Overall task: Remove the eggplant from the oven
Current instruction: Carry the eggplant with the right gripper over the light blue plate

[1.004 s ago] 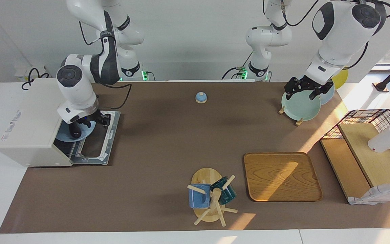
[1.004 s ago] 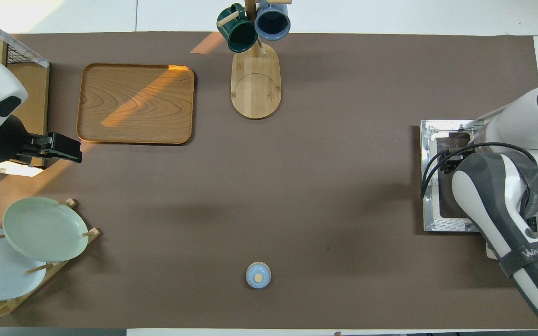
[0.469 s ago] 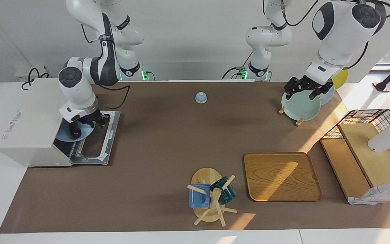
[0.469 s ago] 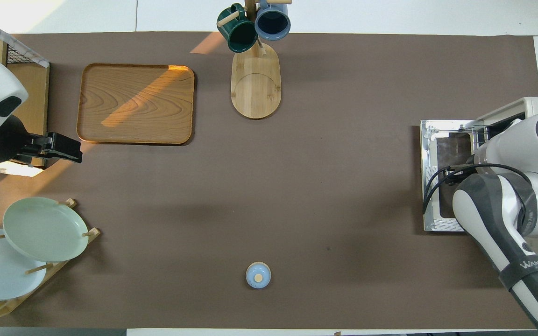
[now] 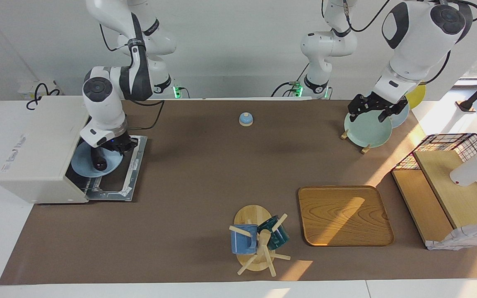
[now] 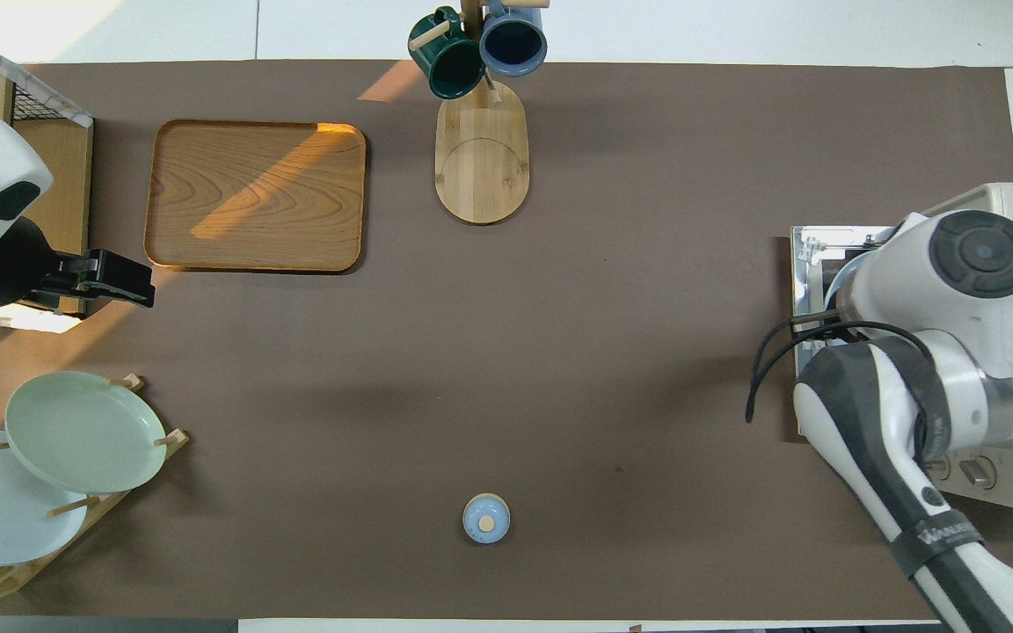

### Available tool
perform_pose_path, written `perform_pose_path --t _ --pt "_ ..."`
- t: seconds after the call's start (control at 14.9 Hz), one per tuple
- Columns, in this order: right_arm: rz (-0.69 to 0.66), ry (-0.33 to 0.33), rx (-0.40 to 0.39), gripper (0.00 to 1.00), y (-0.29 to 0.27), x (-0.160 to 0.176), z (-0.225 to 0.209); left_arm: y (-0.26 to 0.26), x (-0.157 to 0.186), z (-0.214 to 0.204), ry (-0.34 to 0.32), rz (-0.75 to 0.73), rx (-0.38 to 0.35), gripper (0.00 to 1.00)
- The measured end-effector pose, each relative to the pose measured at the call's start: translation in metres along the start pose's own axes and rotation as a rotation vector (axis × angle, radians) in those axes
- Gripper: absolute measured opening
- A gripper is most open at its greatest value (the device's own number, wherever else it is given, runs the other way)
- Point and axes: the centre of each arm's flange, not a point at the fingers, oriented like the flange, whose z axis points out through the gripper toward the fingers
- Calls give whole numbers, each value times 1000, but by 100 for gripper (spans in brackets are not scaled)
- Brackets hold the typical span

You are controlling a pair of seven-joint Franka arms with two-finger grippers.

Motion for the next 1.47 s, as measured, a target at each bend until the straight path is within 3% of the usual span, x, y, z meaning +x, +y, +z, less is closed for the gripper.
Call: perform_pose_path --t 0.54,0.8,1.0,1.47 --pt "94 24 -10 3 -225 34 -73 0 0 0 0 0 0 100" --pt "177 44 54 3 -353 57 -51 0 0 0 0 0 0 100" --pt "190 70 143 3 -385 59 -48 0 0 0 0 0 0 100" --pt "314 95 259 3 -444 45 -30 0 0 0 -1 0 0 100"
